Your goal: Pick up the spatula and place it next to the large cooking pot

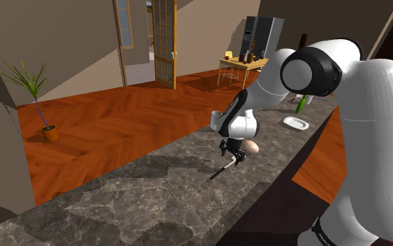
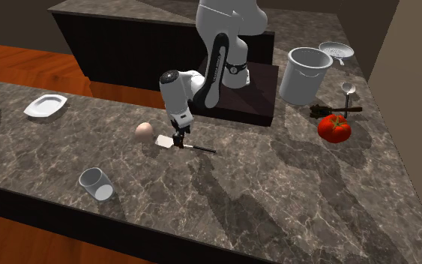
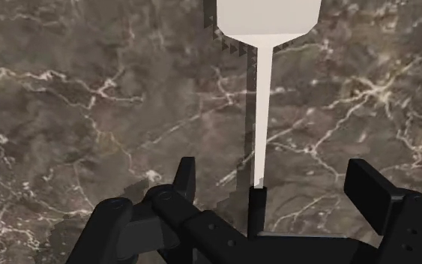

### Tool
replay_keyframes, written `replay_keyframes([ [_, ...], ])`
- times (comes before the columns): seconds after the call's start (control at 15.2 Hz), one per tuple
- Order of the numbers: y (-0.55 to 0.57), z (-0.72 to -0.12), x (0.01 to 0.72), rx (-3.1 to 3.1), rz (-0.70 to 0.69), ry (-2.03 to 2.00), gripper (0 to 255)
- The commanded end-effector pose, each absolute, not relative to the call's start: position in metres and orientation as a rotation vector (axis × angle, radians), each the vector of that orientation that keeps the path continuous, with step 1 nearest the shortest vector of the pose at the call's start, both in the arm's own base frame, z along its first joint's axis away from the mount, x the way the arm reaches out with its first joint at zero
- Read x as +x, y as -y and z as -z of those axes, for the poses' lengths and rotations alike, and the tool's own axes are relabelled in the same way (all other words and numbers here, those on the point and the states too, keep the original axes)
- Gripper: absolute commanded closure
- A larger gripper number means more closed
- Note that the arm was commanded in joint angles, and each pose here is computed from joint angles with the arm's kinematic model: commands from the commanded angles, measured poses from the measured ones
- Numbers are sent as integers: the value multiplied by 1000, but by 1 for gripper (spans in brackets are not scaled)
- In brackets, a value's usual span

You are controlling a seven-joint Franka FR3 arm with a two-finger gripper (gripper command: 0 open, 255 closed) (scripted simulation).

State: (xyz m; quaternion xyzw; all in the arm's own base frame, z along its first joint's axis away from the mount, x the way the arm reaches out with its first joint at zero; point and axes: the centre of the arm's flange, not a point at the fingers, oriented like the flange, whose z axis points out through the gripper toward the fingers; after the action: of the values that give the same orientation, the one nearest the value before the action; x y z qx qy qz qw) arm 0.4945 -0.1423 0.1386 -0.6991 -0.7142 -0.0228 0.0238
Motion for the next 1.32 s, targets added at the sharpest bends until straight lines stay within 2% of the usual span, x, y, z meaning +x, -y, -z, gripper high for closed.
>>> replay_keyframes([
  [0.0,141,-127,494,-2160,71,2214,0],
  [0.26,140,-109,494,-2160,71,2214,0],
  [0.73,140,-109,494,-2160,71,2214,0],
  [0.79,140,-109,494,-2160,71,2214,255],
  [1.25,140,-109,494,-2160,71,2214,255],
])
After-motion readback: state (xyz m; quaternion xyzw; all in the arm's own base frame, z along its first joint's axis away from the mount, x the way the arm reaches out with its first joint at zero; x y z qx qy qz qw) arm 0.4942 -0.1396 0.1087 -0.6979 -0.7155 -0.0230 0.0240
